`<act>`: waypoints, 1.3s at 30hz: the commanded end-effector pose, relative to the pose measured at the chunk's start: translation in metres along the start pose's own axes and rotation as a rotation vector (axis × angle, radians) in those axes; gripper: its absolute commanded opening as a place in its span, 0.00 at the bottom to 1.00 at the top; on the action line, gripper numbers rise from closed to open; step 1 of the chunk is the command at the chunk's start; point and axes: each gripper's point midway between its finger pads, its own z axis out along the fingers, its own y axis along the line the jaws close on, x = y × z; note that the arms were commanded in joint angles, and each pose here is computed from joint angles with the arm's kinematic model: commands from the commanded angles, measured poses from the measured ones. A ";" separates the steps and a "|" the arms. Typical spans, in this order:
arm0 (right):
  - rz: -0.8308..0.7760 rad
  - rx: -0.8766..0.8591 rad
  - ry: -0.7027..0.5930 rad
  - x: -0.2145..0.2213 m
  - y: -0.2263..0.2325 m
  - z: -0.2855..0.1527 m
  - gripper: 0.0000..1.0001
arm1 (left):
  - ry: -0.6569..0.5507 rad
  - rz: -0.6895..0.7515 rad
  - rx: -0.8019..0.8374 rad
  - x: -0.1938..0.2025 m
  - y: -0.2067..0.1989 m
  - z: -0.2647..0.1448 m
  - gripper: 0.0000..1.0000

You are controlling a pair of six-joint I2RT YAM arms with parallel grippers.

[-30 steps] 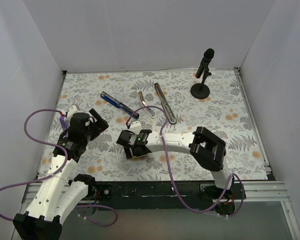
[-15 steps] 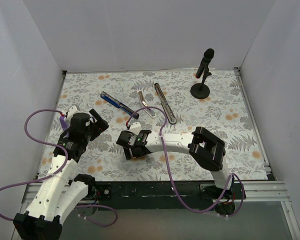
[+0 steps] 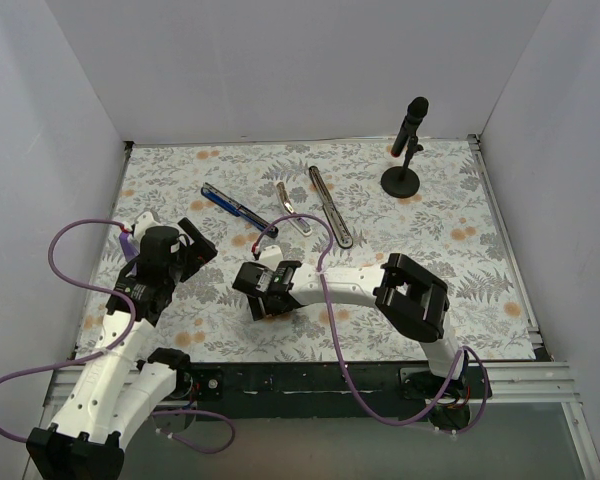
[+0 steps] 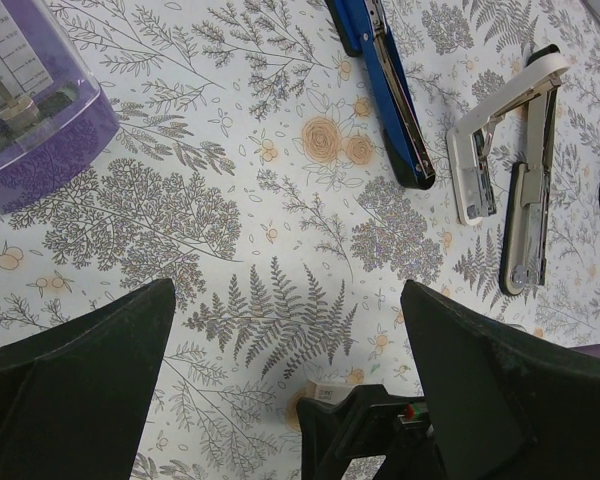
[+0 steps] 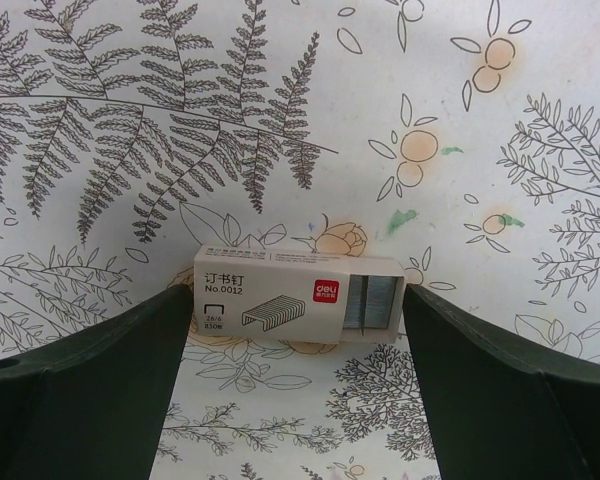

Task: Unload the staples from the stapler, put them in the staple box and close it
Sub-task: Close the staple box at the center of the board.

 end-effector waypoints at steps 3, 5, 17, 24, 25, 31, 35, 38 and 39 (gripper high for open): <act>-0.007 0.001 -0.016 -0.005 0.005 0.004 0.89 | -0.027 -0.002 0.006 -0.004 0.001 -0.002 0.98; -0.013 -0.005 -0.019 -0.005 0.006 0.003 0.85 | -0.028 -0.001 0.009 -0.005 0.000 -0.003 0.98; -0.029 -0.027 -0.032 -0.007 0.007 0.001 0.67 | -0.024 -0.001 0.006 -0.004 0.001 -0.001 0.98; -0.036 -0.031 -0.031 -0.006 0.006 0.001 0.60 | -0.023 -0.001 0.005 -0.004 0.001 -0.001 0.98; -0.038 -0.033 -0.033 -0.007 0.006 0.000 0.59 | -0.023 -0.001 0.005 -0.003 0.001 -0.001 0.98; -0.063 -0.016 -0.066 -0.016 0.003 -0.004 0.83 | -0.020 0.005 0.027 -0.004 -0.003 -0.003 0.98; -0.099 -0.014 -0.143 -0.044 -0.001 -0.034 0.95 | -0.025 0.005 0.097 -0.015 -0.021 -0.018 0.98; -0.093 -0.071 -0.198 -0.060 -0.010 -0.069 0.95 | -0.038 0.006 0.238 -0.034 -0.055 -0.042 0.98; -0.074 -0.124 -0.266 -0.077 -0.010 -0.093 0.95 | -0.050 0.005 0.287 -0.044 -0.068 -0.052 0.98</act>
